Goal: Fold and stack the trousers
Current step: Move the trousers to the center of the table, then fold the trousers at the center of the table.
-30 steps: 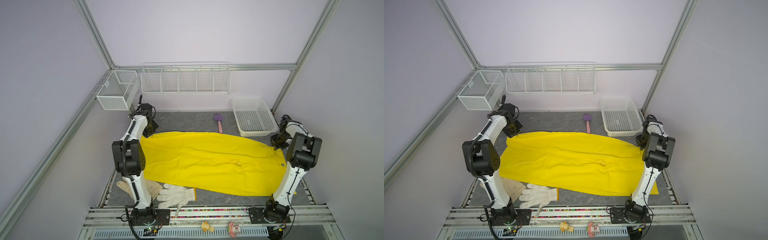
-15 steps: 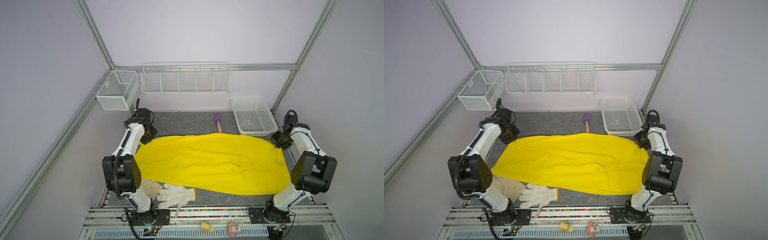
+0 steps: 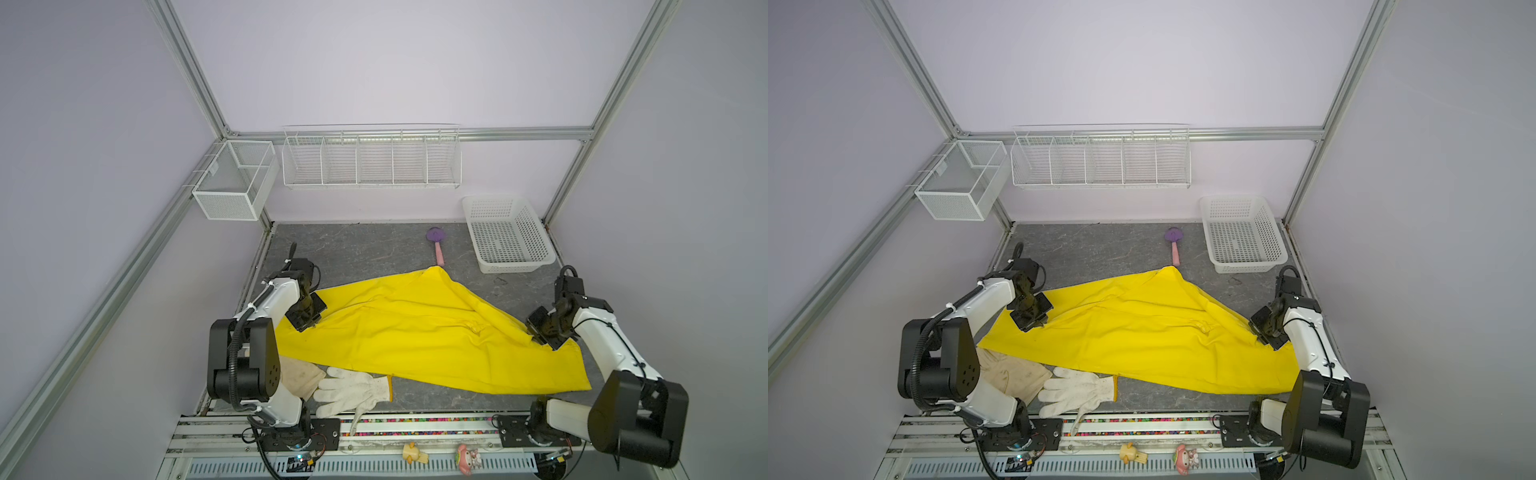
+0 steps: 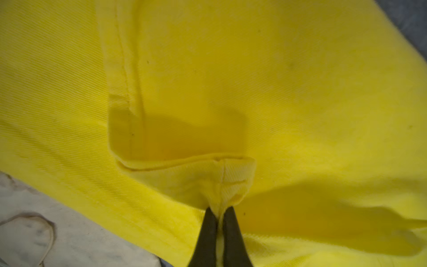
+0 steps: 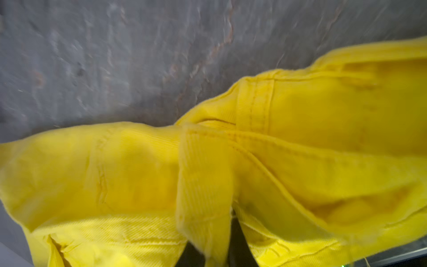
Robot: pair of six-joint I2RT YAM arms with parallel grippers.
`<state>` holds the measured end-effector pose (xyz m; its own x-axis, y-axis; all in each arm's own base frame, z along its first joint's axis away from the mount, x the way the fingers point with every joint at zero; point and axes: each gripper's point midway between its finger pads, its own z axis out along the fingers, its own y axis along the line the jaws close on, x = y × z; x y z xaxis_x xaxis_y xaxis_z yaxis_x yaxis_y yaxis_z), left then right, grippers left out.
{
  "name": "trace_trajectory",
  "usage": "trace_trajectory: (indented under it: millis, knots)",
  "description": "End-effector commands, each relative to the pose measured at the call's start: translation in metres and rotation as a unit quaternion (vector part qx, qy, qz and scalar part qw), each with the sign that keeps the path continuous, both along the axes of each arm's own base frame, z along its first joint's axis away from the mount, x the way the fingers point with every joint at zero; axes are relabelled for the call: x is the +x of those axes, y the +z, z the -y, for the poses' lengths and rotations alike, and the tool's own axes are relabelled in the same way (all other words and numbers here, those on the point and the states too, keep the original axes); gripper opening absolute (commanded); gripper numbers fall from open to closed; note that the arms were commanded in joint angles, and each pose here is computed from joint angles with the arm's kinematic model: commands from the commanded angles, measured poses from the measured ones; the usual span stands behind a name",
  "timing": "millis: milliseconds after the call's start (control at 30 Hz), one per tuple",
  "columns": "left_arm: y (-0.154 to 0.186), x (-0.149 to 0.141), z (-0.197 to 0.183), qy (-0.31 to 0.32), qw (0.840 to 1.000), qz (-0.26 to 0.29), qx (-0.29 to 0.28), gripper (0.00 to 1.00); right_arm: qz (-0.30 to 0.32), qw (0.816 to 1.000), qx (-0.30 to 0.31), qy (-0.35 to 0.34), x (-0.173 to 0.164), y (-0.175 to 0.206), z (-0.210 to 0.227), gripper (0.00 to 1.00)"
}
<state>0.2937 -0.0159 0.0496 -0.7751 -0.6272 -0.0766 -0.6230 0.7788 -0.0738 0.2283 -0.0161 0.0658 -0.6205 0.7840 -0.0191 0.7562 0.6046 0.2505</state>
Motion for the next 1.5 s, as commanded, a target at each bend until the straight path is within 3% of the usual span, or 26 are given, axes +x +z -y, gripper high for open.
trace_trajectory:
  millis: [0,133,367,700,1000,1467]
  knots:
    - [-0.015,0.012,0.0,0.0,1.0,0.011,0.002,0.0,0.016,1.0,0.023,0.014,0.003,-0.013,-0.013,0.14]
    - [-0.031,0.023,0.001,-0.002,1.0,0.013,0.0,0.0,0.008,0.999,0.011,0.029,0.009,-0.035,-0.011,0.14]
    - [-0.043,0.052,-0.003,-0.021,0.999,0.024,0.018,0.0,0.016,0.998,-0.031,0.054,0.049,-0.05,0.01,0.13]
    - [-0.037,0.085,-0.004,-0.031,0.999,0.039,0.019,0.0,0.057,0.995,-0.047,0.071,0.101,-0.031,0.025,0.13]
    - [0.045,0.115,-0.022,-0.028,0.995,0.092,0.035,0.0,0.101,0.991,-0.054,0.07,0.123,0.039,0.037,0.13]
    - [0.184,0.122,-0.101,0.022,0.964,0.195,0.18,0.0,0.182,0.98,-0.083,0.007,0.132,0.122,0.096,0.13]
